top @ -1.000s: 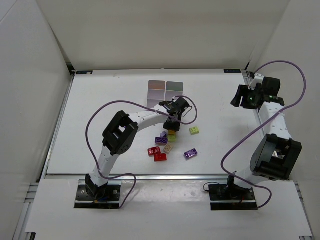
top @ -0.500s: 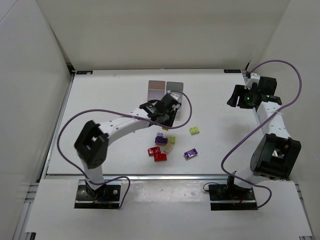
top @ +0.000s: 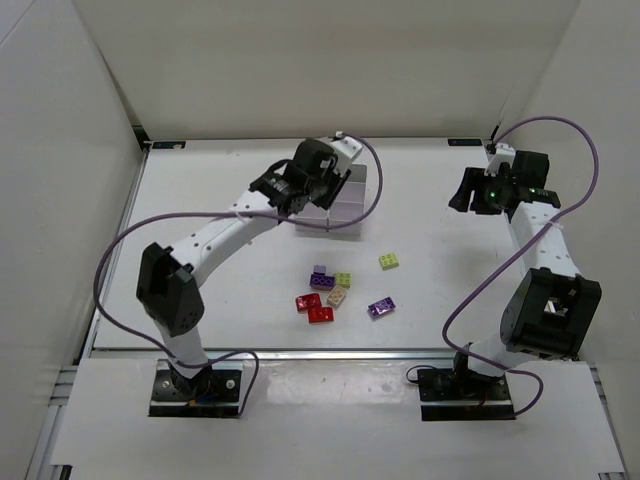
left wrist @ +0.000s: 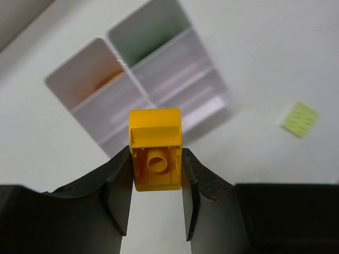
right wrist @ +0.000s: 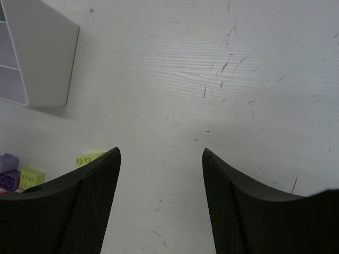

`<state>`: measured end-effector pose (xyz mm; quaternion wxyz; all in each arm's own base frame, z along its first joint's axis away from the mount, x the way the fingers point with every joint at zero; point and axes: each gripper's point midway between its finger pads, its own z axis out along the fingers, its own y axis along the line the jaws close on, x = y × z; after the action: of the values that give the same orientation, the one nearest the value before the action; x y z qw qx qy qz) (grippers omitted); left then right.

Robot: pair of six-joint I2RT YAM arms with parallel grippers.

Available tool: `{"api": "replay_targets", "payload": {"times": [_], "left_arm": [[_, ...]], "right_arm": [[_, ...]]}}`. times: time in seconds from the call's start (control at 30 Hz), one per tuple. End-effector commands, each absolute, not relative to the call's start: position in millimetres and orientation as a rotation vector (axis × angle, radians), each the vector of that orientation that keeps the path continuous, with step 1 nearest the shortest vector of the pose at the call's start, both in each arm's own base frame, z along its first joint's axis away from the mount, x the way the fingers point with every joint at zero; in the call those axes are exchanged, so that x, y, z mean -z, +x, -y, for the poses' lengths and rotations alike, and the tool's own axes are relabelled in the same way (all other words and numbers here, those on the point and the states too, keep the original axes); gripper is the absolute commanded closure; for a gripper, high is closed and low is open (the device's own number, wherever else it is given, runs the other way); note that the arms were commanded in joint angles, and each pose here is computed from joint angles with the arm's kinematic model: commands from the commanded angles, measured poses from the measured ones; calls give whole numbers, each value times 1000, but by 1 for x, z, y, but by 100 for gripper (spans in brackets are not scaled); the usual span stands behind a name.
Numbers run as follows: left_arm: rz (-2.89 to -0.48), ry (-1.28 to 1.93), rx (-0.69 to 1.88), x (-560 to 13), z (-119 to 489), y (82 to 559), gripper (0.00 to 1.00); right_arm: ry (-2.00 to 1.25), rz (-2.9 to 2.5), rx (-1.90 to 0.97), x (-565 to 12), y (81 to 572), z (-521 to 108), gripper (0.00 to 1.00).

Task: Sort the legos into containers by color

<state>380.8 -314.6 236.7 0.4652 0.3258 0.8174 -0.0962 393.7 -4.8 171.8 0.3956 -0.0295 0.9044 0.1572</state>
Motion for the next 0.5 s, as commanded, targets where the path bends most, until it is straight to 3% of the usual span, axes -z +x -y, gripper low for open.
{"api": "replay_targets", "payload": {"times": [0.0,0.23,0.47], "left_arm": [[-1963,871,88,-243,286,432,86],[-1916,891,-92,-249,249,497,87],[-1869,983,-178,-236,253,517,83]], "right_arm": [[-105,-2212,-384,-202,403,4,33],[-107,-2215,-378,-200,401,4,32],[-110,-2213,-378,-199,403,5,32]]}}
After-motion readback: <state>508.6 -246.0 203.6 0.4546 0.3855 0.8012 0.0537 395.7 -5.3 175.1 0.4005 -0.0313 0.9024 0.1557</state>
